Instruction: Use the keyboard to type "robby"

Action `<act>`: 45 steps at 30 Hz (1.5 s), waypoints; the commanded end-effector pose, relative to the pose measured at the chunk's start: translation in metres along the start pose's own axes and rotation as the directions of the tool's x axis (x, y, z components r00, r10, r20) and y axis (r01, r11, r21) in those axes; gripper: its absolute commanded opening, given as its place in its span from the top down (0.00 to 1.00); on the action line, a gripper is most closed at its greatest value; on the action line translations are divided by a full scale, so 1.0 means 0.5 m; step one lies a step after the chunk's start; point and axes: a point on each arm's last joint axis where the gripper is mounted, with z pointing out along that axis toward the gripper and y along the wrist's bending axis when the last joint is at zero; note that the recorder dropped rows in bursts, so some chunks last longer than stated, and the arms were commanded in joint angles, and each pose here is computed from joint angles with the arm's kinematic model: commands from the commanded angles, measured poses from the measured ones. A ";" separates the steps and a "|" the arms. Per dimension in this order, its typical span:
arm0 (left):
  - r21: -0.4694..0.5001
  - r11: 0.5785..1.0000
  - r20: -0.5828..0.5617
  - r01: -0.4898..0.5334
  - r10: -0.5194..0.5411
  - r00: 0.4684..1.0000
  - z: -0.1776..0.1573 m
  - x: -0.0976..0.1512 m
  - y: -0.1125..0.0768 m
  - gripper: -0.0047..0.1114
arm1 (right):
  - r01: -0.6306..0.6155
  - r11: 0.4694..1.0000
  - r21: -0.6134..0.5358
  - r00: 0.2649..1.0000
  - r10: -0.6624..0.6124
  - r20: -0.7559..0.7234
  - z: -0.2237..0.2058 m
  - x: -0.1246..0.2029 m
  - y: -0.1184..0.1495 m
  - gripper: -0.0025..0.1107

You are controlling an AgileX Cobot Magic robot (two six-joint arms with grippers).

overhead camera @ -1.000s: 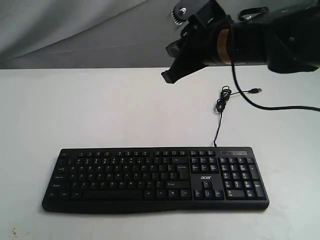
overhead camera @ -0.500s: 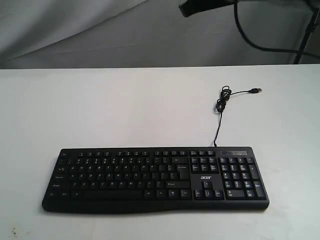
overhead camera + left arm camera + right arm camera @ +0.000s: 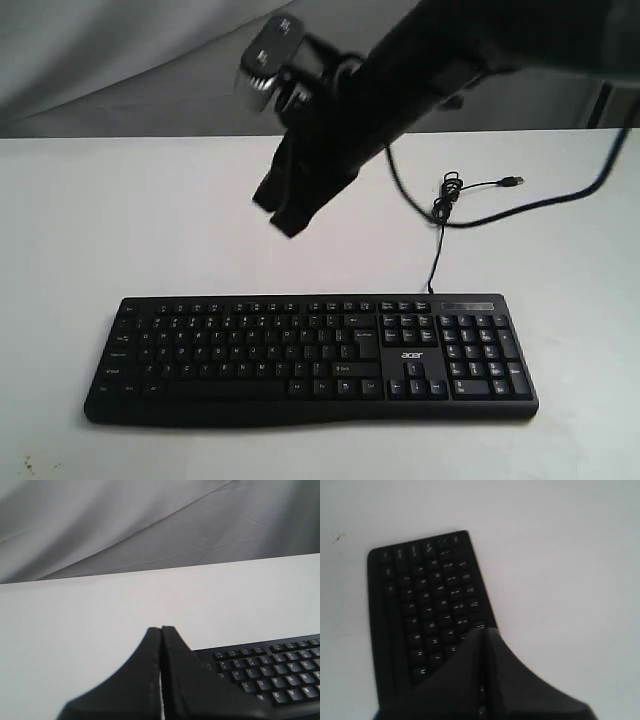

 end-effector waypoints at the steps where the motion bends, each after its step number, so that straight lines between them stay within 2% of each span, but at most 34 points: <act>1: 0.004 1.000 0.005 -0.003 0.003 1.000 0.000 0.001 0.000 0.96 | 0.054 0.992 -0.114 0.995 -0.063 -0.075 0.115 0.019 0.037 0.98; 4: 0.004 1.000 0.005 -0.003 0.003 1.000 0.000 0.001 0.000 0.96 | 0.060 0.989 -0.133 0.993 -0.073 -0.088 0.159 0.022 0.054 0.98; 8: 0.004 1.000 0.005 -0.003 0.003 1.000 0.000 0.001 0.000 0.96 | 0.040 0.995 -0.096 0.998 -0.044 -0.048 0.190 0.014 0.059 0.98; 13: 0.004 1.000 0.005 -0.003 0.003 1.000 0.000 0.001 0.000 0.96 | 0.081 0.993 -0.082 0.996 -0.083 -0.027 0.202 0.013 0.059 0.98; 26: 0.004 1.000 0.005 -0.003 0.003 1.000 0.000 0.001 0.000 0.96 | 0.069 0.990 -0.123 0.997 -0.073 -0.027 0.236 0.025 0.064 0.98; 45: 0.004 1.000 0.005 -0.003 0.003 1.000 0.000 0.001 0.000 0.96 | 0.105 0.990 -0.090 0.994 -0.108 -0.021 0.273 0.027 0.076 0.98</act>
